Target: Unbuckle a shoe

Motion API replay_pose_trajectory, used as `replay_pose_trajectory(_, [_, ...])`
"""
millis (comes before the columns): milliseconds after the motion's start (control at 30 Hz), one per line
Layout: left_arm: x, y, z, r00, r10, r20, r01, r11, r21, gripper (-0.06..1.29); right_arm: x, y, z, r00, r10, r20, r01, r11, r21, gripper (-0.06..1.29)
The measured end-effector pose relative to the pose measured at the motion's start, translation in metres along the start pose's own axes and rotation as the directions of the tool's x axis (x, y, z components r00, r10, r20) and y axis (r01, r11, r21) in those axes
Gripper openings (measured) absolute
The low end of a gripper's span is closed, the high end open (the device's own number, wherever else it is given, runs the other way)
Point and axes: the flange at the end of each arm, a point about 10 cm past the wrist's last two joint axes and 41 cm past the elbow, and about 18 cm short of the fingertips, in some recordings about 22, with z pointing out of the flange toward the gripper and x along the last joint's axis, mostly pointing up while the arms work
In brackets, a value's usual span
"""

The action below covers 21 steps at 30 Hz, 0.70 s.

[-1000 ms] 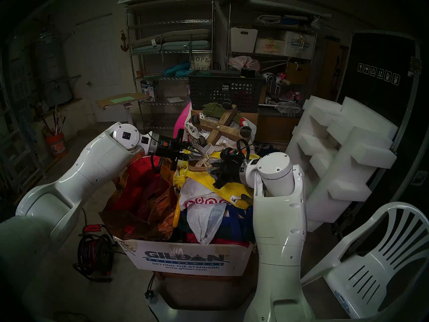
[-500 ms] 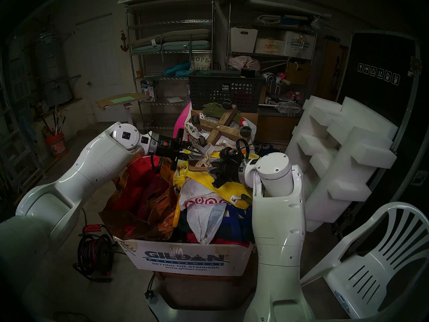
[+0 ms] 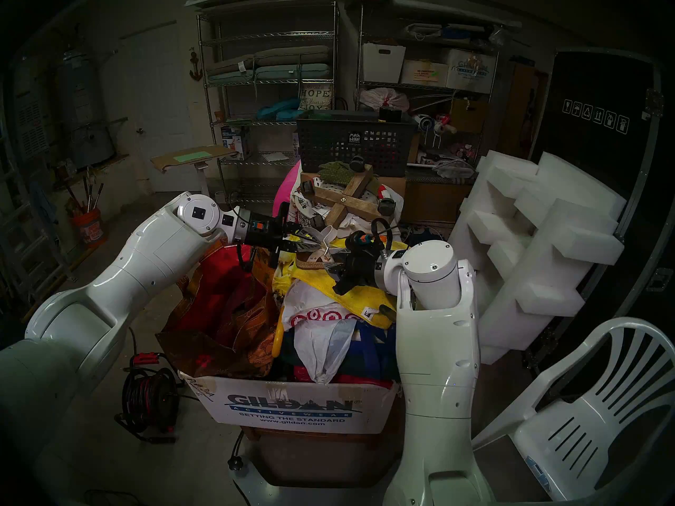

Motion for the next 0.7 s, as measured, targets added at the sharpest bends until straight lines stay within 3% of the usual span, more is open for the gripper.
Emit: replay_pose_trajectory(700, [0.0029,-0.0019,0.0028,1.0,0.003,-0.005,-0.003,1.0,-0.001,0.27,0.0005,0.0039,-0.0038,0.997,0.063,-0.036,-0.063,0.998,-0.001,0.58])
